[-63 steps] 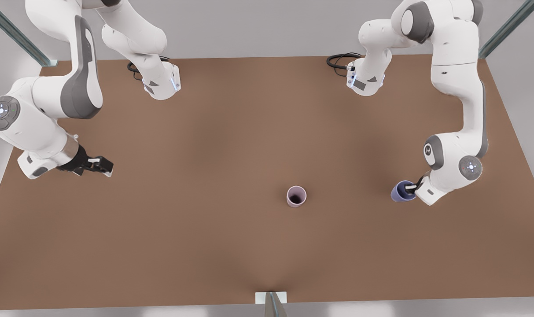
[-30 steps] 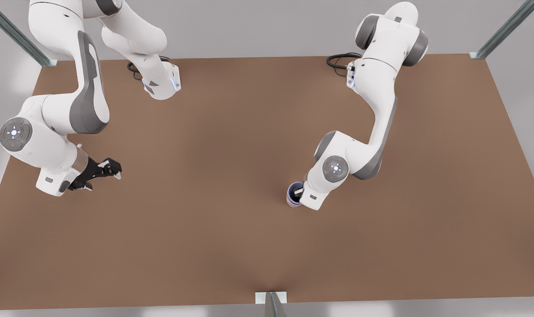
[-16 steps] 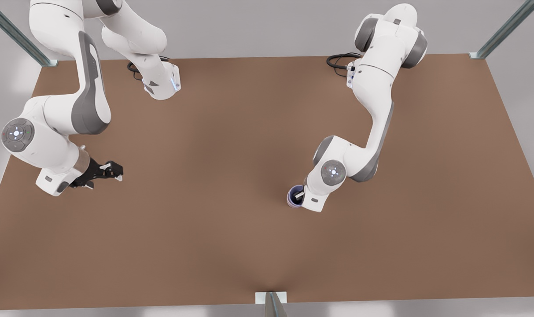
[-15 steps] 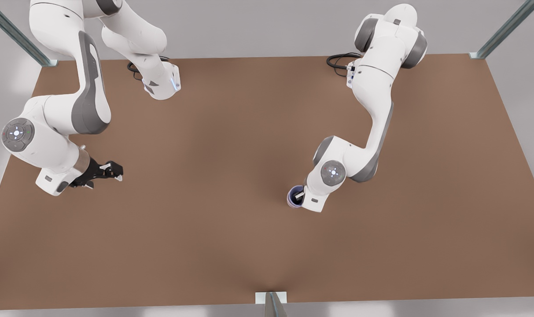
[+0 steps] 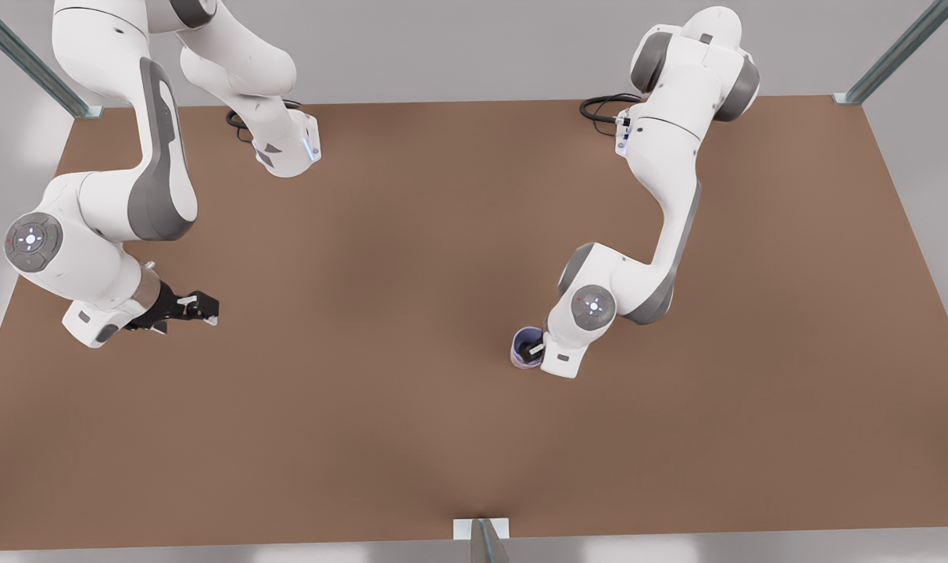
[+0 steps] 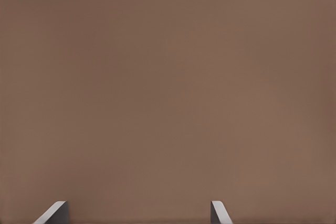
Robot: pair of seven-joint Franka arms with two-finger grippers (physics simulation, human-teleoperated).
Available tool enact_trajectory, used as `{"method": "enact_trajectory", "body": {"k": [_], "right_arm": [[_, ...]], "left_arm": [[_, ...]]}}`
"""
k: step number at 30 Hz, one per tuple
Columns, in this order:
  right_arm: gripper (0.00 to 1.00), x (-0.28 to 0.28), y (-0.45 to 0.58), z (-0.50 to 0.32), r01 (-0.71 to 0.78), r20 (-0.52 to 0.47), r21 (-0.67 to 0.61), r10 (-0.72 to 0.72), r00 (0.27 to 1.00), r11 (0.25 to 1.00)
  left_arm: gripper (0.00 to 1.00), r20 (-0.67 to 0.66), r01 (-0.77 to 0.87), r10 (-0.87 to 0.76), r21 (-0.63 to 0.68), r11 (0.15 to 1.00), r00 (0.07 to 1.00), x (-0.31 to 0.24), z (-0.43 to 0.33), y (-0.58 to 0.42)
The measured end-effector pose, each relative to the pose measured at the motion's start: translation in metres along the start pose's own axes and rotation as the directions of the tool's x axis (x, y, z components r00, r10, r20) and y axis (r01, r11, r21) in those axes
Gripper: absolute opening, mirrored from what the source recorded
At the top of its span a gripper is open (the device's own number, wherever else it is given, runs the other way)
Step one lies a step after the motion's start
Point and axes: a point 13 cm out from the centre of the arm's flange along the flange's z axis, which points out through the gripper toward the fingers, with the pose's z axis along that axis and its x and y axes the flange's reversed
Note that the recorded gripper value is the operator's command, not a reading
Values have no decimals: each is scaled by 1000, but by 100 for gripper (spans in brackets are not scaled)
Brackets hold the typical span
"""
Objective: Stack the cups, with the pink cup at the bottom and the purple cup at the top
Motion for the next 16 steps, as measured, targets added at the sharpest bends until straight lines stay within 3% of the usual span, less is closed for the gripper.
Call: {"method": "enact_trajectory", "body": {"k": [4, 7, 10, 13, 16], "right_arm": [[100, 0, 0, 0, -14, -2, 0, 14, 1000, 1000], [100, 0, 0, 0, -23, -1, -1, 23, 1000, 1000], [100, -3, -1, -13, -35, 22, 2, 35, 999, 999], [100, 1, 1, -31, -56, 43, 0, 56, 998, 998], [100, 7, -2, -43, -80, 53, 0, 80, 995, 997]], "left_arm": [[100, 10, 14, -14, 13, 1000, 1000, -5, -20, 3], [100, 46, 46, -49, 61, 997, 998, -24, -116, 27], [100, 119, 115, -119, 43, 992, 986, -88, -230, 134], [100, 141, 45, -39, -40, 998, 989, -93, -283, 210], [100, 99, -58, 69, -112, 992, 993, -86, -287, 236]]}}
